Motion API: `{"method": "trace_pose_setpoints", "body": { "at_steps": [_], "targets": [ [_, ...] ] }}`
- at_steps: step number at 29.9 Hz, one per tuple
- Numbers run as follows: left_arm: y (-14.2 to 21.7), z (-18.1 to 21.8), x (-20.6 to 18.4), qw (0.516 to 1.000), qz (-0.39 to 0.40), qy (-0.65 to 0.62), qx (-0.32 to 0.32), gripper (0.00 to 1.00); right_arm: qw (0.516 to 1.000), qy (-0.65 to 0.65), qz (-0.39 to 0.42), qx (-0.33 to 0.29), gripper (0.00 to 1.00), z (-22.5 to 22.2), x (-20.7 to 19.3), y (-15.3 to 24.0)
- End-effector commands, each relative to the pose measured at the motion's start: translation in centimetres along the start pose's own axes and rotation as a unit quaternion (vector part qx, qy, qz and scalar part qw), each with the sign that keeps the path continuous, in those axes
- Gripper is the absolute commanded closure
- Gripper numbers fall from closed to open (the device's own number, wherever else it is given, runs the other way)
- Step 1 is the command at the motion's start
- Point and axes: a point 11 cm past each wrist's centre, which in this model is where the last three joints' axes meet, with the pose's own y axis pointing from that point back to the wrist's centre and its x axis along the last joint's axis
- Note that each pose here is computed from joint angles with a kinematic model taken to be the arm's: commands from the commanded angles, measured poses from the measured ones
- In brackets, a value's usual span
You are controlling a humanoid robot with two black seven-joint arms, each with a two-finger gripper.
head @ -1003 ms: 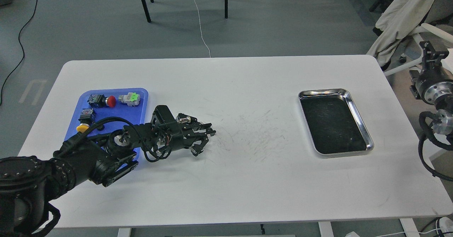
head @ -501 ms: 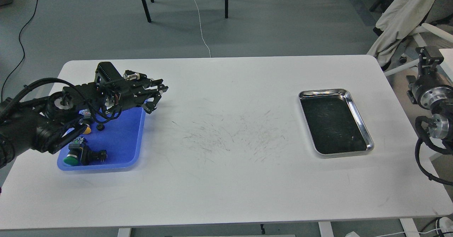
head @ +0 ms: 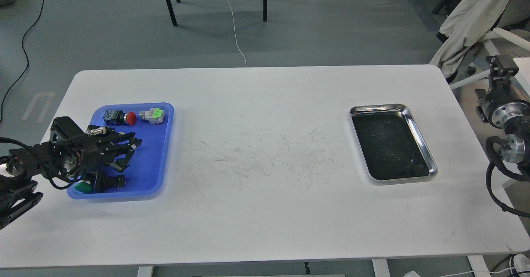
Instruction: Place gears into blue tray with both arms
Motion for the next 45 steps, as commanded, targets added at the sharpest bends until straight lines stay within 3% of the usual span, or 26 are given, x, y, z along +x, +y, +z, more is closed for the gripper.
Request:
{"method": "trace_pose_setpoints", "body": {
  "at_steps": [1,24,31,34,38,40,45],
  "targets": [
    [-0.1,0.1,-0.1,1.0,0.004,0.008,0.002,0.94,1.0,0.001,-0.001,-0.001,0.05,0.0,-0.1,0.0],
    [-2.0,0.8,0.3,1.0,0.008,0.013,0.007,0.91,1.0,0.002,-0.001,-0.001,0.05,0.1,-0.1,0.0],
    [-1.9,0.1,0.4,0.999,0.016,0.03,0.025,0.82,1.0,0.001,-0.003,-0.001,0.05,0.1,-0.2,0.0],
    [-1.9,0.0,0.5,0.999,0.019,0.037,0.028,0.71,1.0,0.001,-0.002,0.0,0.05,0.0,-0.1,0.0],
    [-1.8,0.0,0.2,0.999,0.017,0.038,0.028,0.64,1.0,0.001,-0.003,-0.002,0.05,0.2,-0.2,0.0],
    [-1.8,0.1,0.2,0.999,0.017,0.04,0.028,0.54,1.0,0.001,-0.003,-0.002,0.05,0.2,-0.2,0.0],
    [-1.8,-0.1,0.3,0.998,0.022,0.046,0.033,0.48,1.0,0.001,-0.004,-0.001,0.05,0.1,-0.3,0.0]
  ]
}}
